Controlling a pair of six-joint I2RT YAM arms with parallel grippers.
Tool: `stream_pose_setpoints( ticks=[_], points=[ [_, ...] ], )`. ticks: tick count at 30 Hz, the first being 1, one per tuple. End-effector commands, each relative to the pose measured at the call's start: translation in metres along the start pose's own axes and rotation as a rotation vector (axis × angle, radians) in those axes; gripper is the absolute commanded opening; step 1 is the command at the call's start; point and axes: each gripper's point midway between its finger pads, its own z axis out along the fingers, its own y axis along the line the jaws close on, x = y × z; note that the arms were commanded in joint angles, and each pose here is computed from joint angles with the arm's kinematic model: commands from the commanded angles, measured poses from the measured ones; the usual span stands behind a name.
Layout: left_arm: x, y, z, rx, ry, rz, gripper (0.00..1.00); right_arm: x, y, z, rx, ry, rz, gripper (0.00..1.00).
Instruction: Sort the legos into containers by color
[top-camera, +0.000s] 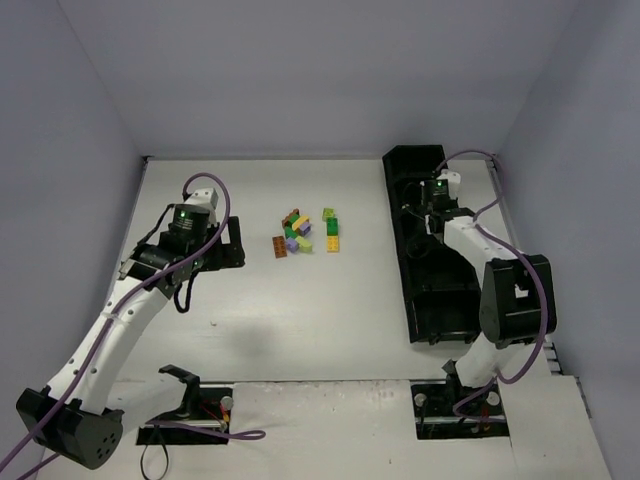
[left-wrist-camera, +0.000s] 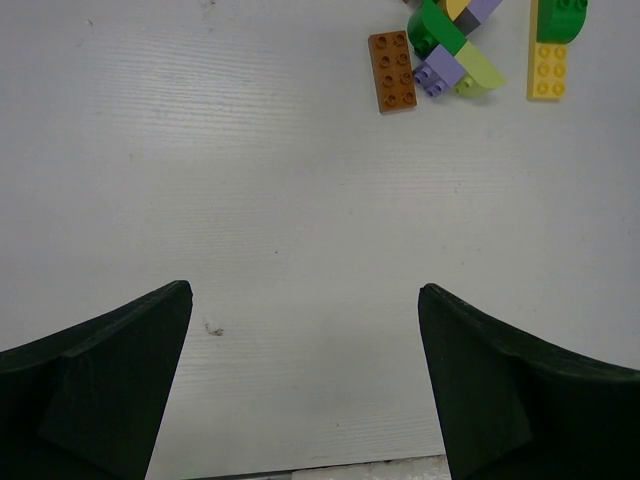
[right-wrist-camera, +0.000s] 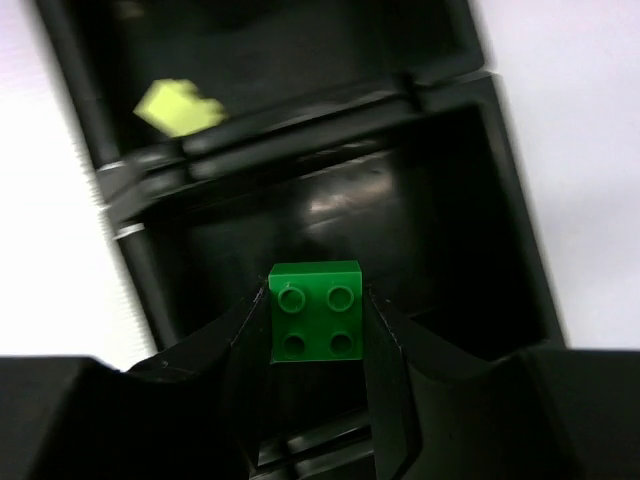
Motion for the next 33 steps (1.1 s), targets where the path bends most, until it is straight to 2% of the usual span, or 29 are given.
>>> stream_pose_setpoints(
  ticks=[1,9,13,17,21,24,28,33],
  points=[
    [-0.015,-0.004,-0.004,0.025,-0.063,-0.019,0.88,-0.005,-0.012,0.005,0.023,-0.008,0.103,0.07],
    [-0.017,-0.007,0.0,0.028,-0.06,-0.017,0.88,-0.011,-0.003,0.0,-0.021,-0.018,0.1,0.5],
    [-0.019,-0.008,0.001,0.032,-0.061,-0.016,0.88,-0.023,0.003,-0.016,-0.02,-0.049,0.075,0.55],
    [-0.018,-0.008,0.001,0.033,-0.058,-0.016,0.88,-0.046,0.037,-0.044,-0.09,-0.124,0.01,0.57],
    [-0.02,-0.007,0.0,0.024,-0.061,-0.024,0.88,-0.043,0.126,-0.089,-0.274,-0.175,-0.092,0.49],
    [-0.02,-0.002,-0.002,-0.004,-0.064,-0.036,0.88,-0.039,0.171,-0.111,-0.349,-0.196,-0.125,0.44],
    [-0.019,0.003,-0.005,-0.03,-0.071,-0.051,0.88,-0.01,0.242,-0.144,-0.481,-0.184,-0.197,0.43],
    [-0.017,0.007,-0.01,-0.042,-0.076,-0.059,0.88,0.031,0.299,-0.147,-0.559,-0.114,-0.23,0.46]
  ],
)
